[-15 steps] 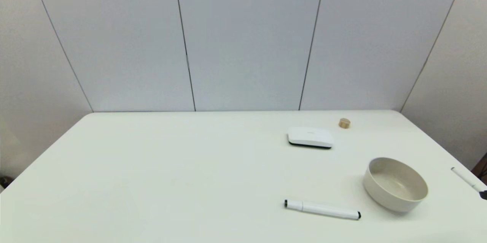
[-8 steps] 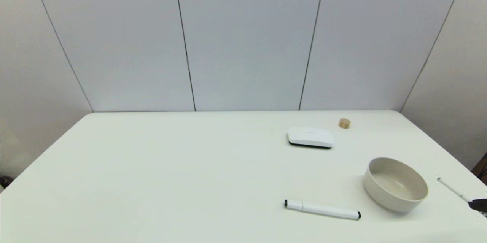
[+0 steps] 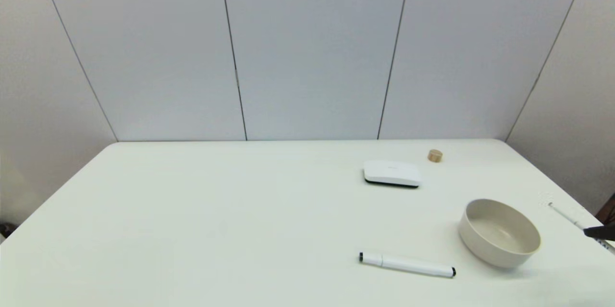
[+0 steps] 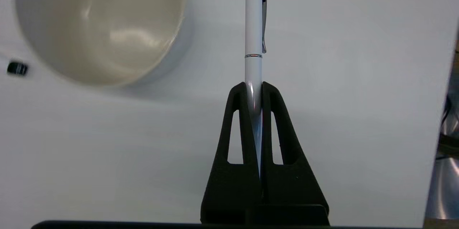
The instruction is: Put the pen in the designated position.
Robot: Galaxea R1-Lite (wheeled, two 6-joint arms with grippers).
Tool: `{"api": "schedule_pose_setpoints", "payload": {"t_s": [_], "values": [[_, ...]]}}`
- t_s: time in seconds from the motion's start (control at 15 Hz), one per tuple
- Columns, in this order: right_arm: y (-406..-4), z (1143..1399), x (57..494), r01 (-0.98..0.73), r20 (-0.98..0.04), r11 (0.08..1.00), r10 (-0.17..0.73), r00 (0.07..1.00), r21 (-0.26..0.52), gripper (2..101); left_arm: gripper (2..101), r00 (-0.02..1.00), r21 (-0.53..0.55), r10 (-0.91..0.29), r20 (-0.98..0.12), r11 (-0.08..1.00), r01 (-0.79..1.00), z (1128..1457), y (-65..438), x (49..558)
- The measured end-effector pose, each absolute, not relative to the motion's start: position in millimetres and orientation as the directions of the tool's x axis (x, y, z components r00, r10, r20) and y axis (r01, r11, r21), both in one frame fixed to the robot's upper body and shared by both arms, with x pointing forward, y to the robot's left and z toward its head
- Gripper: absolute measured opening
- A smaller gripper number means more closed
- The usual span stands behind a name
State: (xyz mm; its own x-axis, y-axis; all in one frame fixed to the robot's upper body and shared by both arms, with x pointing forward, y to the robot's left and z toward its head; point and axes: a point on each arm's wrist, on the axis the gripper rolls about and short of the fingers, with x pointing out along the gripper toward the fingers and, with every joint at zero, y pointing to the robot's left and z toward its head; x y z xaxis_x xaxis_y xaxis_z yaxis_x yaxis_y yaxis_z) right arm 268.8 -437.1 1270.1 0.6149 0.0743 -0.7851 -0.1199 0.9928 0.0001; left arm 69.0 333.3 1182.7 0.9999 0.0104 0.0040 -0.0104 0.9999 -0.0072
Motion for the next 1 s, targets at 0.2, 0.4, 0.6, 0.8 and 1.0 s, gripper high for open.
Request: {"api": "schedule_pose_setpoints", "payload": {"t_s": [0.2,0.4,0.6,0.8,1.0], "values": [[-447.8,1265.7,277.6,-0.088,-0.798,0.996,0.067,0.599,0.018,4.4,97.9,1.000,-0.007,0.010,0.004,1.000,-0.010,1182.7,333.3,69.0],[-451.6,1254.7,280.6,-0.073,-0.826,0.996,0.076,0.559,0.043,4.4,97.9,1.000,-0.008,0.010,0.004,1.000,-0.010,1182.7,333.3,69.0],[-453.6,1242.9,283.5,-0.073,-0.845,0.995,0.097,0.526,0.069,4.4,97.9,1.000,-0.007,0.010,0.004,1.000,-0.010,1182.7,333.3,69.0],[-456.8,1234.4,288.3,-0.075,-0.858,0.993,0.114,0.501,0.089,4.4,97.9,1.000,-0.008,0.010,0.004,1.000,-0.010,1182.7,333.3,69.0],[-459.4,1228.3,293.0,-0.079,-0.862,0.992,0.126,0.490,0.100,4.4,97.9,1.000,-0.007,0.011,0.004,1.000,-0.011,1182.7,333.3,69.0]]}}
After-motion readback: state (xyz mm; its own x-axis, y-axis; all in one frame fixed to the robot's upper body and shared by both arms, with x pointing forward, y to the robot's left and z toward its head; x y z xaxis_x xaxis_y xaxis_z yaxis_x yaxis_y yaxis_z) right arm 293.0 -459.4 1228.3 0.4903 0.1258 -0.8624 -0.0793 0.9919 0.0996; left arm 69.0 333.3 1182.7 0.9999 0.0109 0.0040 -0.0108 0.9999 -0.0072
